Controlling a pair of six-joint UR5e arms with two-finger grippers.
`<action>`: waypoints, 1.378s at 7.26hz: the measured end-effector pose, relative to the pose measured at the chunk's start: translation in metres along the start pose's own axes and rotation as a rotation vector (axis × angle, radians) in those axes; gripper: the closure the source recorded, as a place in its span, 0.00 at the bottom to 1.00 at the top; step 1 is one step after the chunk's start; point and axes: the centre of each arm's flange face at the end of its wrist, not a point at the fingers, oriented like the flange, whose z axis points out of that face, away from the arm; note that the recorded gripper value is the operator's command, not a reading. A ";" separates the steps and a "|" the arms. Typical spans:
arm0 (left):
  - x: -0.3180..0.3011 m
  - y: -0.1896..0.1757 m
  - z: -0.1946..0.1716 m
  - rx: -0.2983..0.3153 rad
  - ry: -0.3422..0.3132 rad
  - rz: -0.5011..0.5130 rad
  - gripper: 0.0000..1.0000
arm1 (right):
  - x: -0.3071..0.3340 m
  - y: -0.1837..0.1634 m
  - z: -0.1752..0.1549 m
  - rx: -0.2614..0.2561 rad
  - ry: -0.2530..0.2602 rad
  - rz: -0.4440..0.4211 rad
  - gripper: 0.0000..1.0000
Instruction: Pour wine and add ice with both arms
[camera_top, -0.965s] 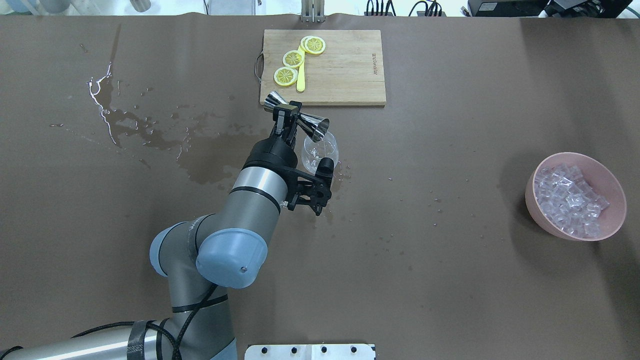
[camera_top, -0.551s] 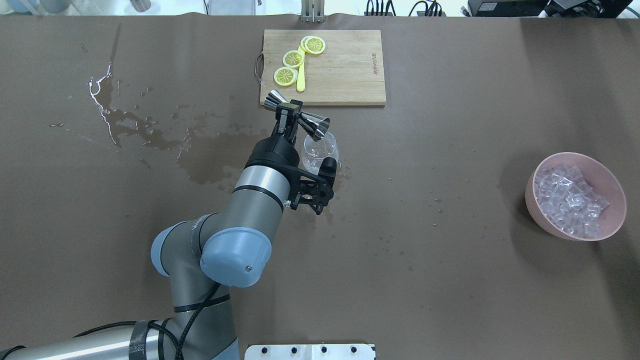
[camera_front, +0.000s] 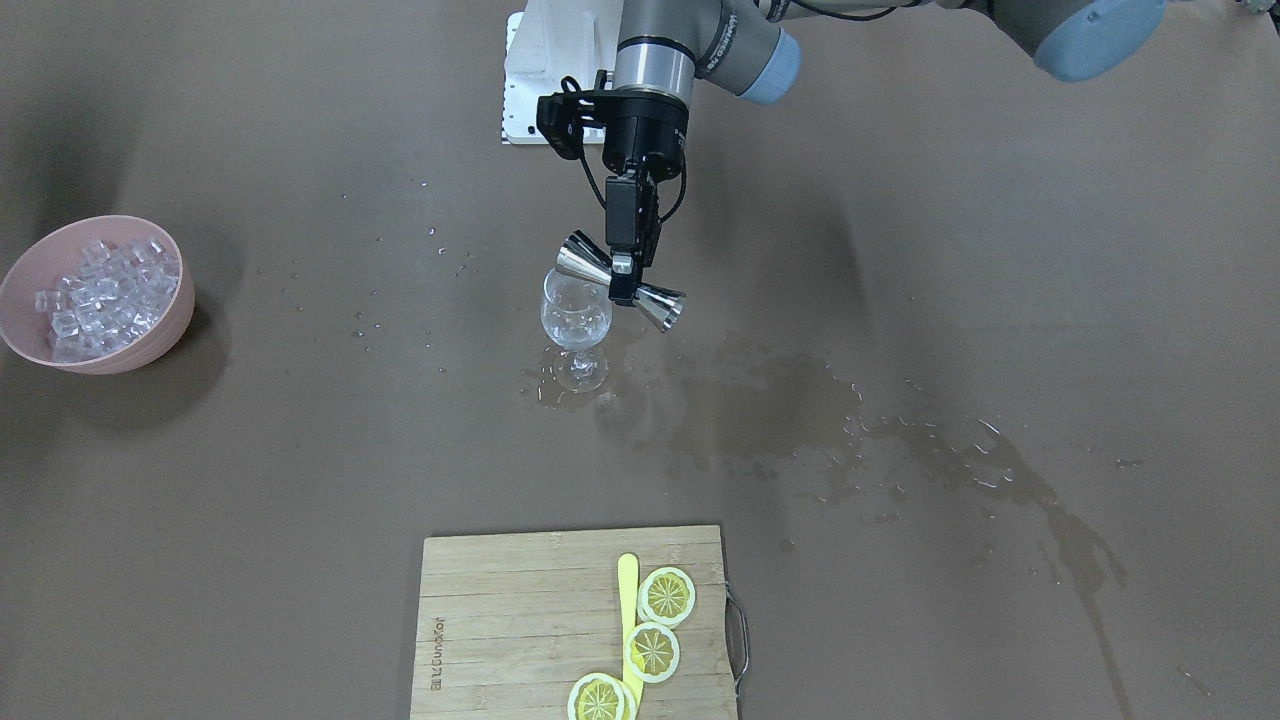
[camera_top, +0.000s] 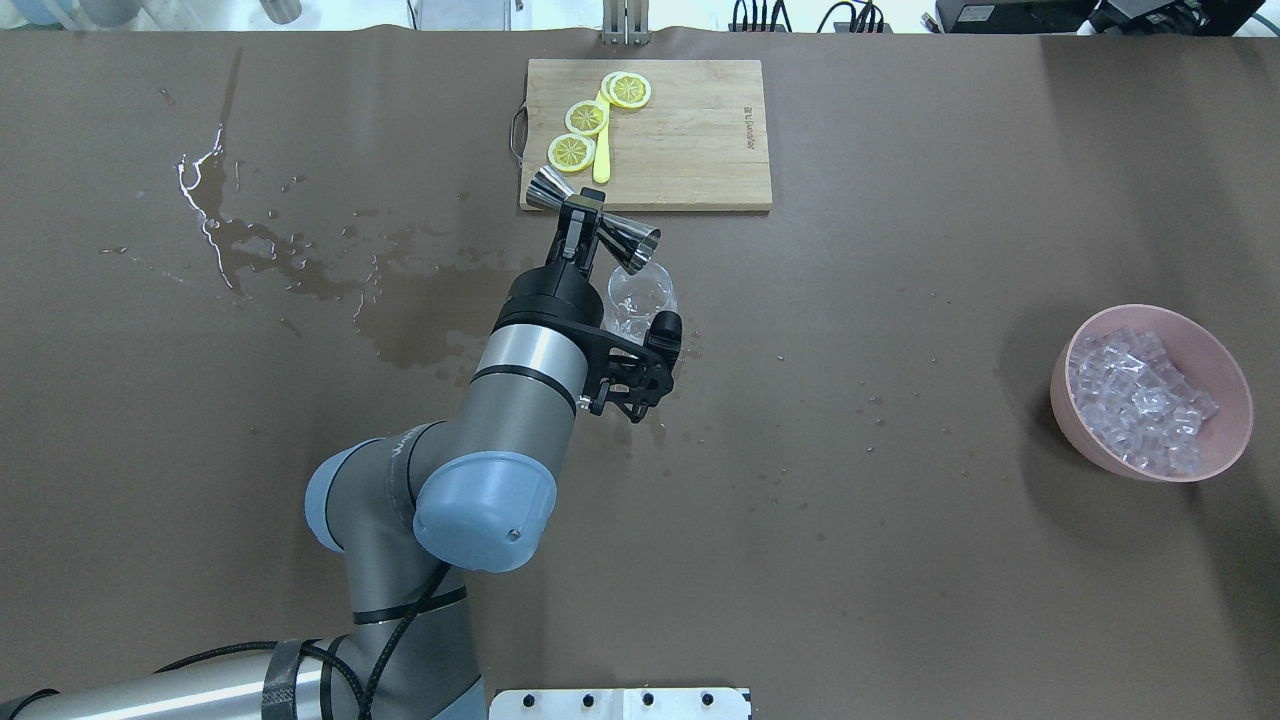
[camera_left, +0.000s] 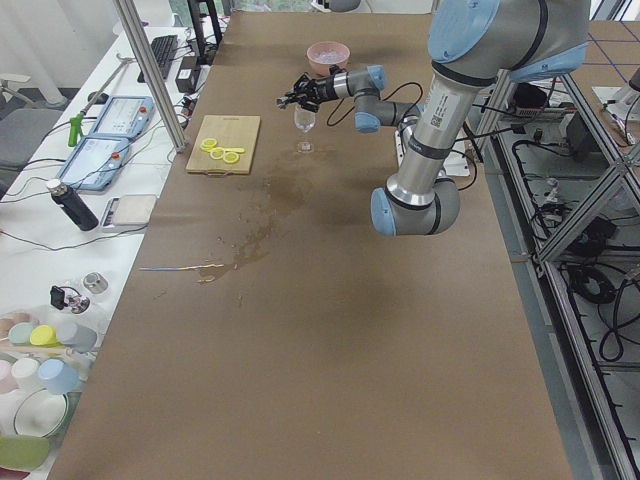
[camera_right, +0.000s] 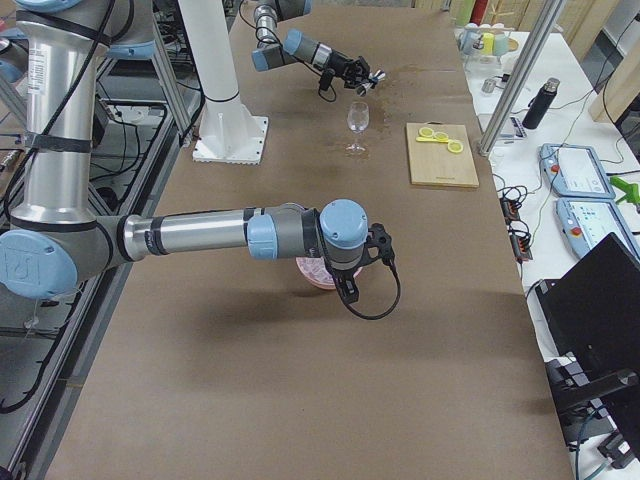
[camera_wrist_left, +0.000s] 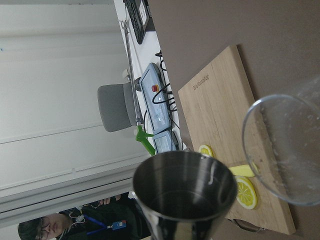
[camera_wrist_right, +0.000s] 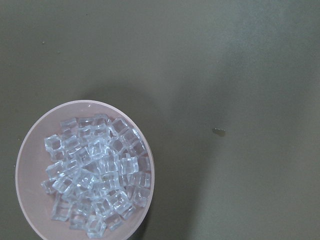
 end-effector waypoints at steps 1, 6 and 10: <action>-0.005 0.005 -0.001 0.014 -0.019 -0.117 1.00 | 0.000 0.000 0.000 0.000 0.001 0.000 0.00; 0.028 0.113 0.020 -0.001 -0.093 -0.998 1.00 | 0.000 -0.004 -0.002 0.002 0.013 -0.010 0.00; 0.054 0.232 0.052 -0.119 -0.210 -1.499 1.00 | 0.003 -0.007 -0.005 -0.008 0.084 -0.019 0.00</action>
